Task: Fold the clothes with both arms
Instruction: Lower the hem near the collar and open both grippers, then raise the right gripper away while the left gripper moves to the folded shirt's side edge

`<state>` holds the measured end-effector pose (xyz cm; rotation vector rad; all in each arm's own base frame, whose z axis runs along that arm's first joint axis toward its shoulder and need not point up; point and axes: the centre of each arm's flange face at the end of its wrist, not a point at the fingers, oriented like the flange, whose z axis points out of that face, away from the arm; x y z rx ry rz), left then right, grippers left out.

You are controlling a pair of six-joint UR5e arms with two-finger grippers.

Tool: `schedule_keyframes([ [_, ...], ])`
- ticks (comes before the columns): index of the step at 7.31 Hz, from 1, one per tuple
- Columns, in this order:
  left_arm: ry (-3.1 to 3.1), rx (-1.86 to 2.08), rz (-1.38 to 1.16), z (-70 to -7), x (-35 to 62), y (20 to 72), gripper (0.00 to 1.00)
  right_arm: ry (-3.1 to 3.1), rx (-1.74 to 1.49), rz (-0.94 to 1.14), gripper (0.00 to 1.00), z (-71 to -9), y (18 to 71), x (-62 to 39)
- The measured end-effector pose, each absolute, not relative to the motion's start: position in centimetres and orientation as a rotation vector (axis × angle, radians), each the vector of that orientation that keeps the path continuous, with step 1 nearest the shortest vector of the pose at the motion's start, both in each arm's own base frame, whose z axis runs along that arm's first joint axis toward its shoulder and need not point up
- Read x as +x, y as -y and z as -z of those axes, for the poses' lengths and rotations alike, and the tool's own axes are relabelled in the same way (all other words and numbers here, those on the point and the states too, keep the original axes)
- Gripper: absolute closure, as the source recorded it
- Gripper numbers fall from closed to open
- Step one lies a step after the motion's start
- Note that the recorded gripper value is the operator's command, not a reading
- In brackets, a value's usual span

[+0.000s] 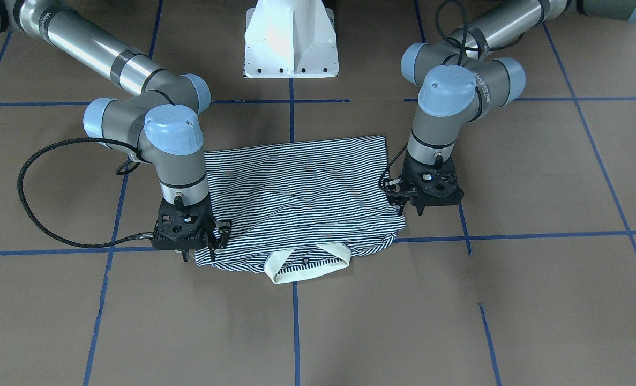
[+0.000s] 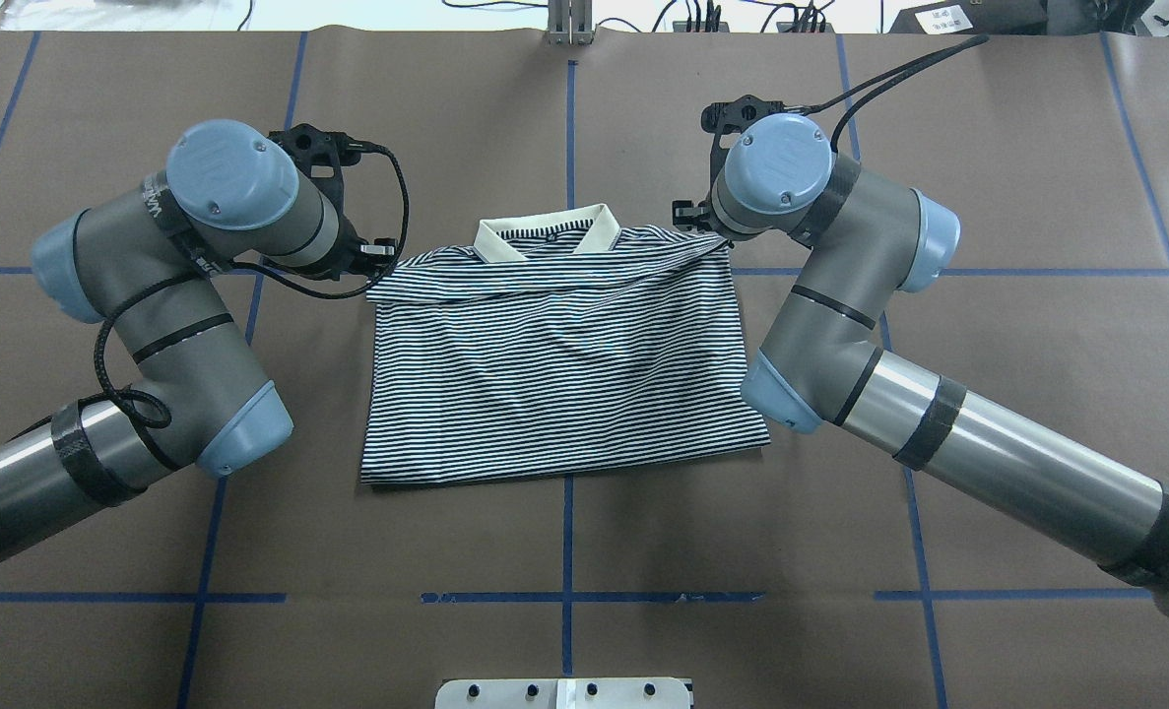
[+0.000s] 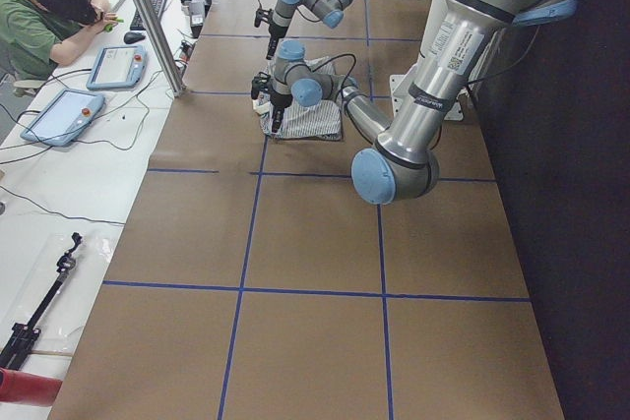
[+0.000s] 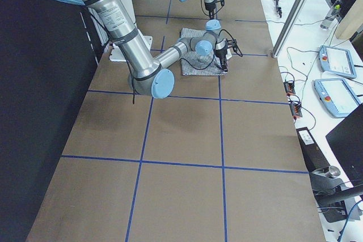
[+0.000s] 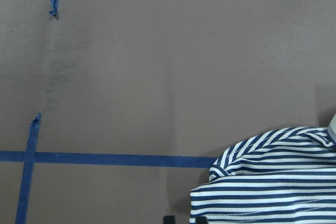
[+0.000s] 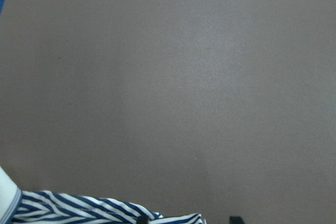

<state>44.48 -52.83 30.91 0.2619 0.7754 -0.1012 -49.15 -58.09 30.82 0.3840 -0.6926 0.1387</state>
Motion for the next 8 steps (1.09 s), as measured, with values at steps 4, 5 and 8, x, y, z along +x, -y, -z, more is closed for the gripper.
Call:
schedule_keyframes([
  [4,-0.855,0.287,0.046,-31.0,40.1,47.4,0.04,0.775,0.329,0.095,0.00,-32.7,61.3,-40.0],
  [5,-0.890,0.250,0.063,-31.4,39.7,44.6,0.20,0.779,0.333,0.115,0.00,-33.1,61.3,-38.9],
  [8,-0.987,0.154,0.194,-34.8,43.0,37.6,0.50,0.781,0.335,0.119,0.00,-33.3,61.4,-38.3],
])
